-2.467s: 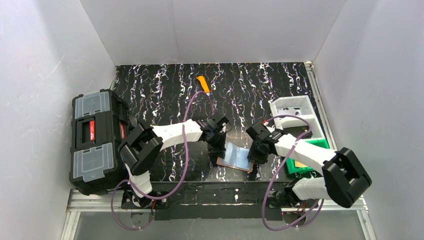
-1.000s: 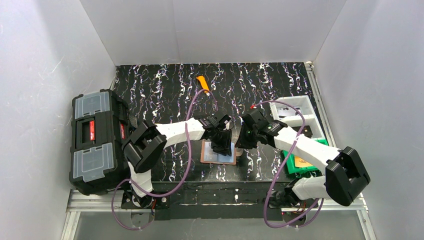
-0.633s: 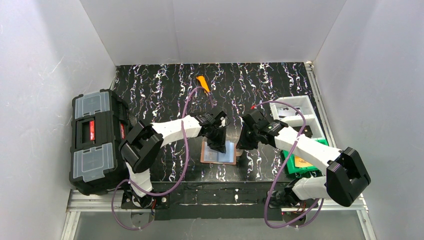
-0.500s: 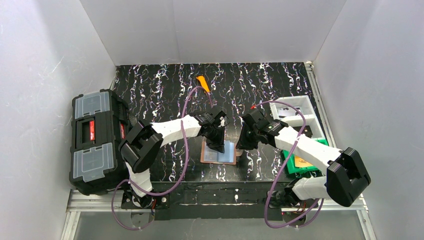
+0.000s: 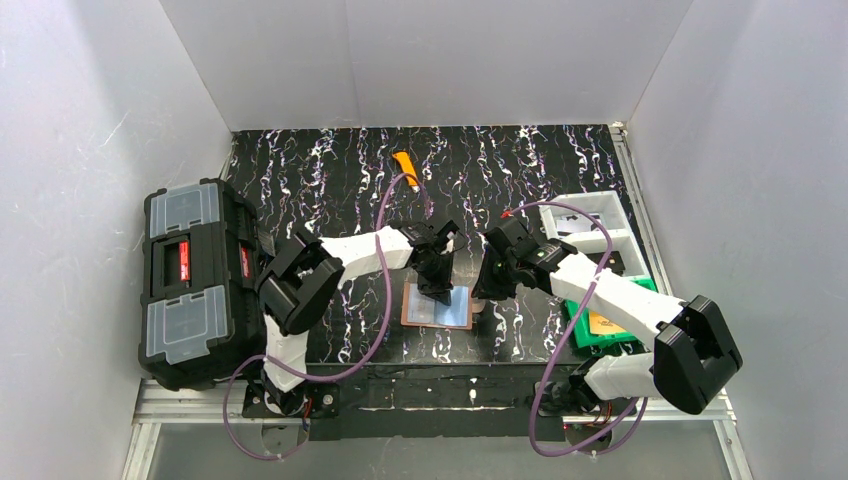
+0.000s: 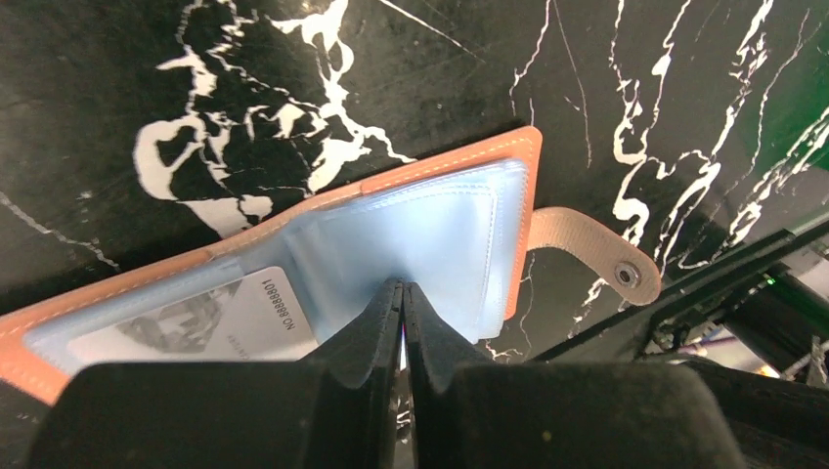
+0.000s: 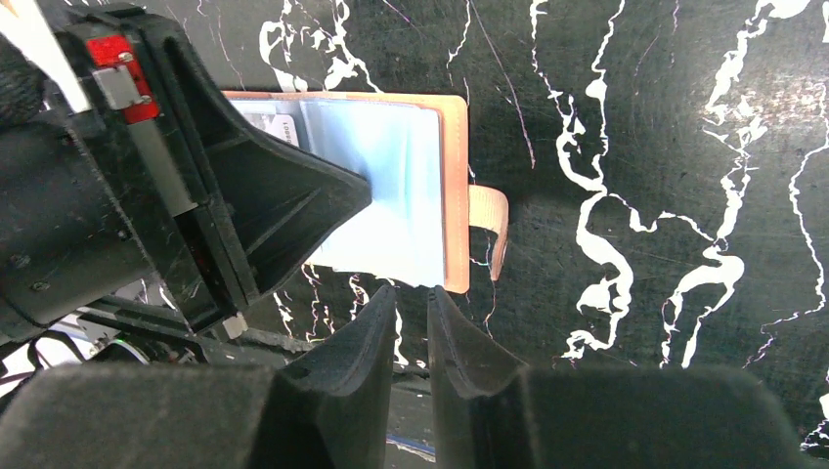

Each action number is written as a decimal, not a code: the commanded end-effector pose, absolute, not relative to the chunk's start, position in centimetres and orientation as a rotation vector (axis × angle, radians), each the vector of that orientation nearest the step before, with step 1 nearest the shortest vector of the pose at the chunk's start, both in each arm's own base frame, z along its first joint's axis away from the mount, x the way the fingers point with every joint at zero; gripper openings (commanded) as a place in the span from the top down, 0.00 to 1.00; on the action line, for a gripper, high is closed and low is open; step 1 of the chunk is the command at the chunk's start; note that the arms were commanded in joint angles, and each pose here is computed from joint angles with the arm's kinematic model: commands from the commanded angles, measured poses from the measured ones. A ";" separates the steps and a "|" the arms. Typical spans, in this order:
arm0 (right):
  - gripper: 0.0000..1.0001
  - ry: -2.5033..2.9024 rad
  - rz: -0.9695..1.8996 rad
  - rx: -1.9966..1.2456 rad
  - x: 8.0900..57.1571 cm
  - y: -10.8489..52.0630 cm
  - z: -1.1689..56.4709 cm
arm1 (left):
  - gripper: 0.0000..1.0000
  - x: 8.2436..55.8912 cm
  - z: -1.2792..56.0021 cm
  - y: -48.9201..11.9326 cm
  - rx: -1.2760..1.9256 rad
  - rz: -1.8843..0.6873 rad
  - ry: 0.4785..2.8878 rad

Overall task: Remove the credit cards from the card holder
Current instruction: Remove the credit card from the card holder.

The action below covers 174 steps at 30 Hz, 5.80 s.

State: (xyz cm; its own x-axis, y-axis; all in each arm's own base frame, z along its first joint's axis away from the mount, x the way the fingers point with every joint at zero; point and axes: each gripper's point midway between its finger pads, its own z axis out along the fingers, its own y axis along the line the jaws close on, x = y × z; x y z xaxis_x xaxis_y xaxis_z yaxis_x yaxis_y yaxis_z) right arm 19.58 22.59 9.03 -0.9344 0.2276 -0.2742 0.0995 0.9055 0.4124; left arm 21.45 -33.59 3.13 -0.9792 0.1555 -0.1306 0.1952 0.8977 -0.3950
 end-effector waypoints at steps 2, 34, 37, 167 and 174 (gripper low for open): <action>0.74 2.710 0.625 0.211 20.1 23.3 11.0 | 0.96 21.1 2.9 -33.2 0.272 -0.626 2.993; 0.68 2.757 0.881 0.031 20.4 30.4 12.3 | 0.88 22.6 7.0 -26.0 0.080 -0.550 2.969; 0.69 2.788 0.925 0.010 20.5 31.7 11.4 | 0.88 22.5 6.5 -25.1 0.068 -0.558 2.992; 0.99 2.714 1.122 0.272 19.7 26.0 5.0 | 1.00 19.9 -0.3 -21.3 -0.083 -0.212 3.245; 0.99 2.669 1.162 0.251 19.6 25.8 7.3 | 1.00 21.8 4.8 -23.7 -0.008 -0.397 3.150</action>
